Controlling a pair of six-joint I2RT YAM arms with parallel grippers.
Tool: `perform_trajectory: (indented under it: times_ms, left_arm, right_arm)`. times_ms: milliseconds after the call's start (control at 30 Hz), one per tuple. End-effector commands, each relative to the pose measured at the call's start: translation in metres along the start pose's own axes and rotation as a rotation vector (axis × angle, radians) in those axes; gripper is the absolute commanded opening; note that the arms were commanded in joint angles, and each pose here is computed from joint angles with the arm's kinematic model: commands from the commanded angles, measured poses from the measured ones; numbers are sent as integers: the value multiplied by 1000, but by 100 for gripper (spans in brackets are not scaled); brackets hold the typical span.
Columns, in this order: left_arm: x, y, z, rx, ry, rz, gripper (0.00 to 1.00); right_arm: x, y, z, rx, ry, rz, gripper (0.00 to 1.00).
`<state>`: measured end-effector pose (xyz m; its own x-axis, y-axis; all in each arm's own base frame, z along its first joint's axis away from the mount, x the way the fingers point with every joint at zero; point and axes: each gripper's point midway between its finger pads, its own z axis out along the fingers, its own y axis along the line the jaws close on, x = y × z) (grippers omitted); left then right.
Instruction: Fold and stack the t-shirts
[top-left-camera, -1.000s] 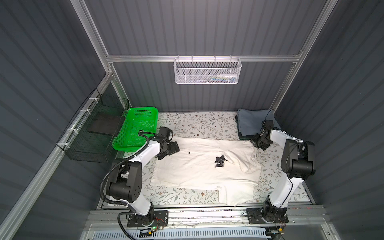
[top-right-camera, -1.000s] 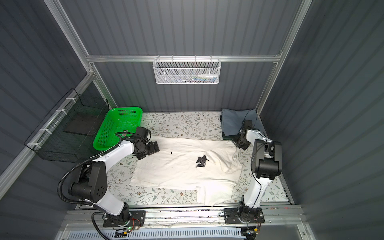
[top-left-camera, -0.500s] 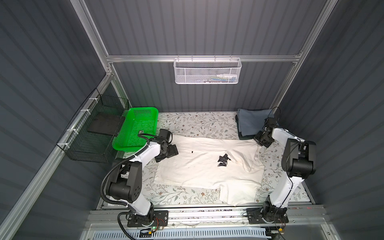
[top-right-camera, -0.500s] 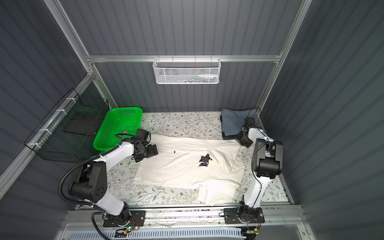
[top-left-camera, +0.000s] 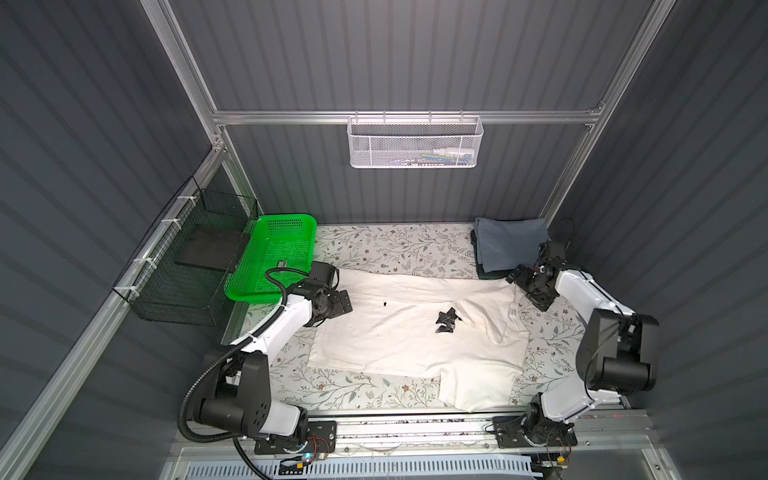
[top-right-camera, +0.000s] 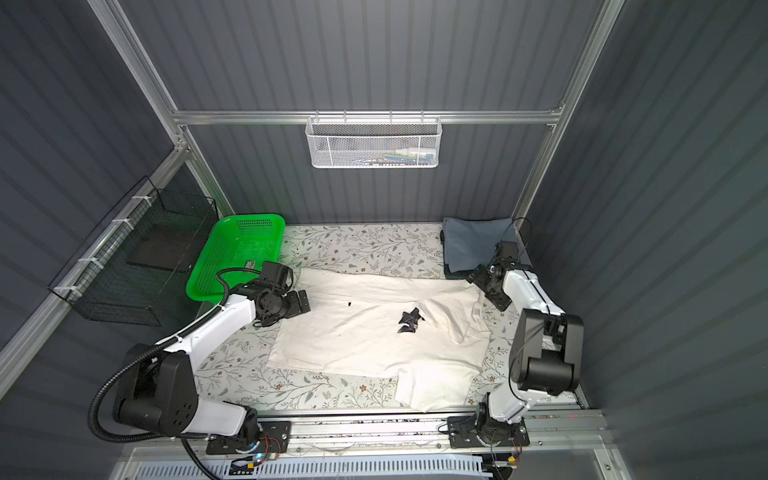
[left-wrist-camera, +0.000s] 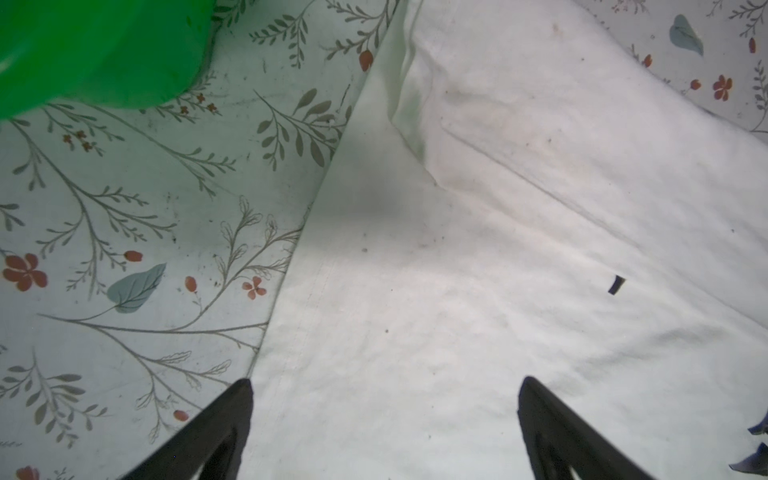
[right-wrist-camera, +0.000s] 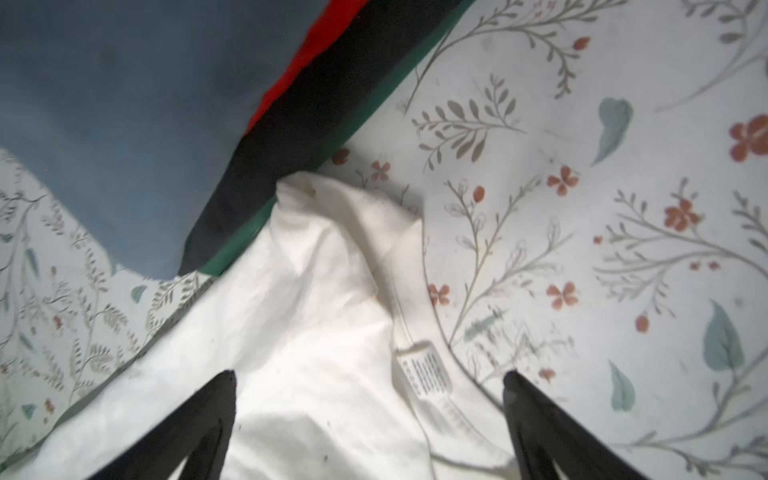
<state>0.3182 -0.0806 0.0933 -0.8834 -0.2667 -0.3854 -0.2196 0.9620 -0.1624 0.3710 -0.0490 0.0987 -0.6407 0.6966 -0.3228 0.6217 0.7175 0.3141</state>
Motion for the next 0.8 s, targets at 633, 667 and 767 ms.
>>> perform_trajectory:
  times_ms: [633, 667, 767]
  left_arm:
    - [63, 34, -12, 12, 20, -124, 100]
    - [64, 35, -11, 6, 25, -122, 100]
    - [65, 35, -8, 3, 34, -117, 100]
  right_arm:
    - [184, -20, -90, -23, 228, -287, 99]
    - [188, -24, -89, -17, 238, -289, 99]
    - [195, -33, -85, 0, 261, -299, 99]
